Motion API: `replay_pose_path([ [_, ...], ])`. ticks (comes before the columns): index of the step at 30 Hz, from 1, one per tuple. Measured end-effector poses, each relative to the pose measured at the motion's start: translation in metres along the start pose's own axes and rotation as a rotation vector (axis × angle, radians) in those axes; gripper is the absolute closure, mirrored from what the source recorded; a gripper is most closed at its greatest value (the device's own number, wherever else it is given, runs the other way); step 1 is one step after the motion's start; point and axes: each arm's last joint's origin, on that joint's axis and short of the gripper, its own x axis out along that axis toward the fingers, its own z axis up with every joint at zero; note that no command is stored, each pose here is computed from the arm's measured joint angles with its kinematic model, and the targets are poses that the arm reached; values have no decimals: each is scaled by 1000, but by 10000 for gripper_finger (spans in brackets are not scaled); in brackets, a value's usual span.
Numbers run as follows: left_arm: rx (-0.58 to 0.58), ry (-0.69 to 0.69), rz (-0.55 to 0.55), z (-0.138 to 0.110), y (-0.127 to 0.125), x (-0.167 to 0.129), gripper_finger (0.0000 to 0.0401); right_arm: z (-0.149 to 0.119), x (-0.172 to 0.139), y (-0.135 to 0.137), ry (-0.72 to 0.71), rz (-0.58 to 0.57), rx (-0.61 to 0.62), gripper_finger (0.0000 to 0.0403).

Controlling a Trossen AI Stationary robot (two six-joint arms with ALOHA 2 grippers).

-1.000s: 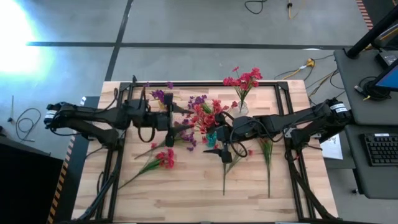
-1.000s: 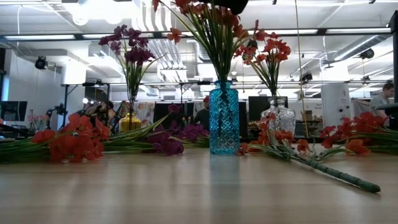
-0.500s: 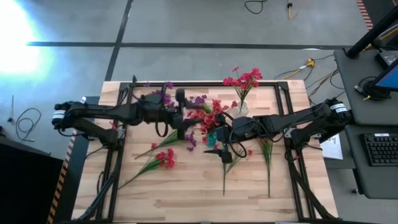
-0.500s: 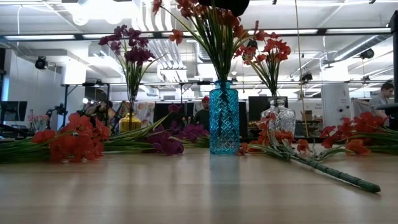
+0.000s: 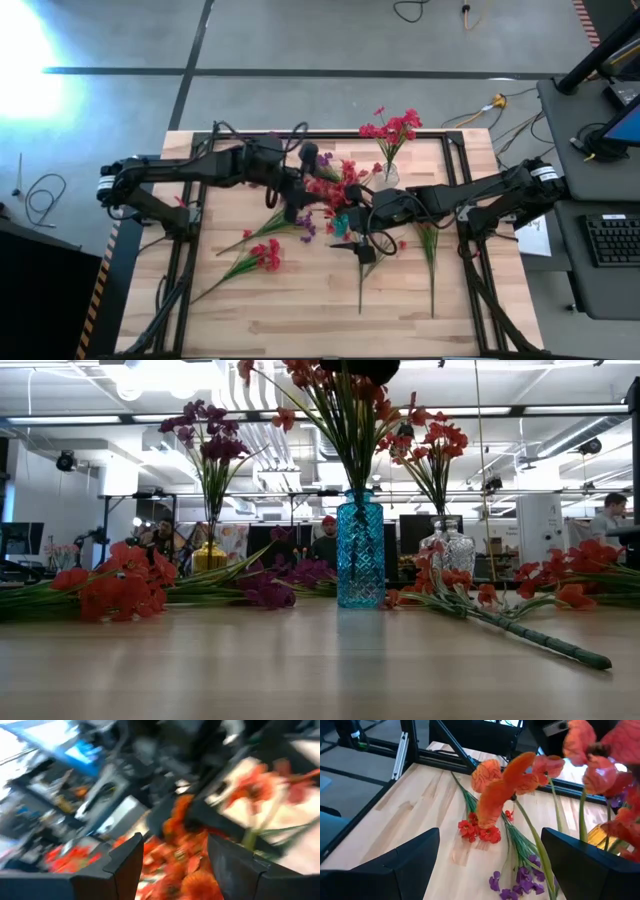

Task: Sort flowers into vase by color
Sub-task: Put the left orange flowers into the blue vase

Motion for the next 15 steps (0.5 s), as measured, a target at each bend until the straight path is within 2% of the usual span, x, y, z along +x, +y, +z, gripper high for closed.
replay_pose_path([
  [10, 7, -2, 17, -17, 12, 14, 198, 0, 0, 0, -1, 0, -20, 62],
  [15, 10, -23, -10, -19, 12, 15, 198, 0, 0, 0, -2, 3, -20, 62],
])
